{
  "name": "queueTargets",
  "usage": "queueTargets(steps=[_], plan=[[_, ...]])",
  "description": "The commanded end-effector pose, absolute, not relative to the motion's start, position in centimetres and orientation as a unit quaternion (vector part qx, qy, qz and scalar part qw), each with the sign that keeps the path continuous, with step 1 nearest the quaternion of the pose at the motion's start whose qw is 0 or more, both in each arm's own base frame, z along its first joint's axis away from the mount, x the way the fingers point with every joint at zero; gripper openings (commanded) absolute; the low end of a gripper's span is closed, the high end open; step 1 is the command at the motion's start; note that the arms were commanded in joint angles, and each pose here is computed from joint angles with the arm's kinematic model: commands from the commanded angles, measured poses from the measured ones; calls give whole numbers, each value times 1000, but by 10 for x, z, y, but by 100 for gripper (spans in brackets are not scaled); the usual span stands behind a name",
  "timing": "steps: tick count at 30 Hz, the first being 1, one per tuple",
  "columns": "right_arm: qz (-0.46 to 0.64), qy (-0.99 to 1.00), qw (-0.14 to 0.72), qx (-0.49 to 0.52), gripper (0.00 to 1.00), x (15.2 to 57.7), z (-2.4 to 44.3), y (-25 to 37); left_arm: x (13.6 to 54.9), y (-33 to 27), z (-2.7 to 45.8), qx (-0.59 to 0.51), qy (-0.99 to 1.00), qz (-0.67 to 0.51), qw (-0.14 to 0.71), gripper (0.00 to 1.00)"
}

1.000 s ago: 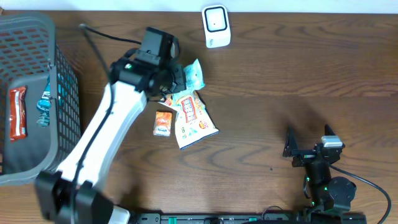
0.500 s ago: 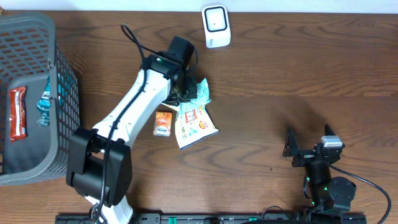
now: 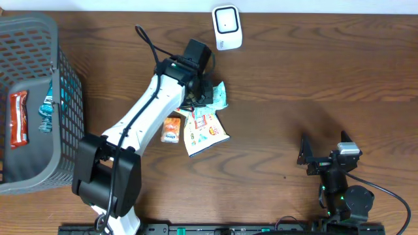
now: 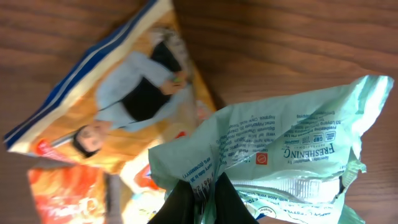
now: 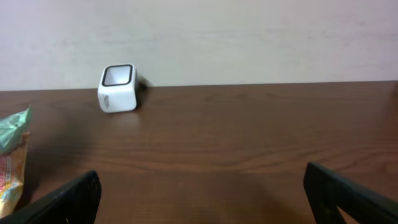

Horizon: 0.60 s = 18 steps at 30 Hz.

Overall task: Scan the item barcode
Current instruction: 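Carry the wet-wipe pack to the table center and release it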

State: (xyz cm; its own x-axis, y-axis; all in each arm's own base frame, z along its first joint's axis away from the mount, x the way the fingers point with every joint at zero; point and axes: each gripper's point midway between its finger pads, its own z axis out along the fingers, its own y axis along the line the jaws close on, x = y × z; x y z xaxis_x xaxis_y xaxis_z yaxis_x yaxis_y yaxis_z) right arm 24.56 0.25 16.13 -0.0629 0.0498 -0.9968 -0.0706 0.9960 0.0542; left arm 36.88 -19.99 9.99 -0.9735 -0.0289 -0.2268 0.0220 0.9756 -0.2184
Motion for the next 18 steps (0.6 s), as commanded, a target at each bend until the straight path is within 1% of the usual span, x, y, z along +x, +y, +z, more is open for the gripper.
queueTargets(steps=[1,2,3,4,5,6,7,12,15,18], plan=[[48,727,685,-5,99,245,161,4,363,-204,86,12,989,-100,107,27],[49,727,685,-5,99,245,161,4,362,-206,85,14,989,-101,108,39],[49,727,685,-5,99,245,161,4,361,-208,83,16,989,-101,108,56],[49,727,685,-5,99,245,161,4,361,-208,81,17,989,-102,109,65],[49,727,685,-5,99,245,161,4,361,-208,78,18,989,-102,110,80],[49,727,685,-5,99,245,161,4,360,-208,76,17,989,-102,110,89],[49,727,685,-5,99,245,161,4,360,-208,73,17,989,-102,110,93],[49,727,685,-5,99,245,161,4,359,-196,66,13,991,-73,115,95],[49,727,685,-5,99,245,161,4,361,-193,80,13,989,-68,130,96],[49,727,685,-5,99,245,161,4,363,-194,111,19,984,-82,157,96]])
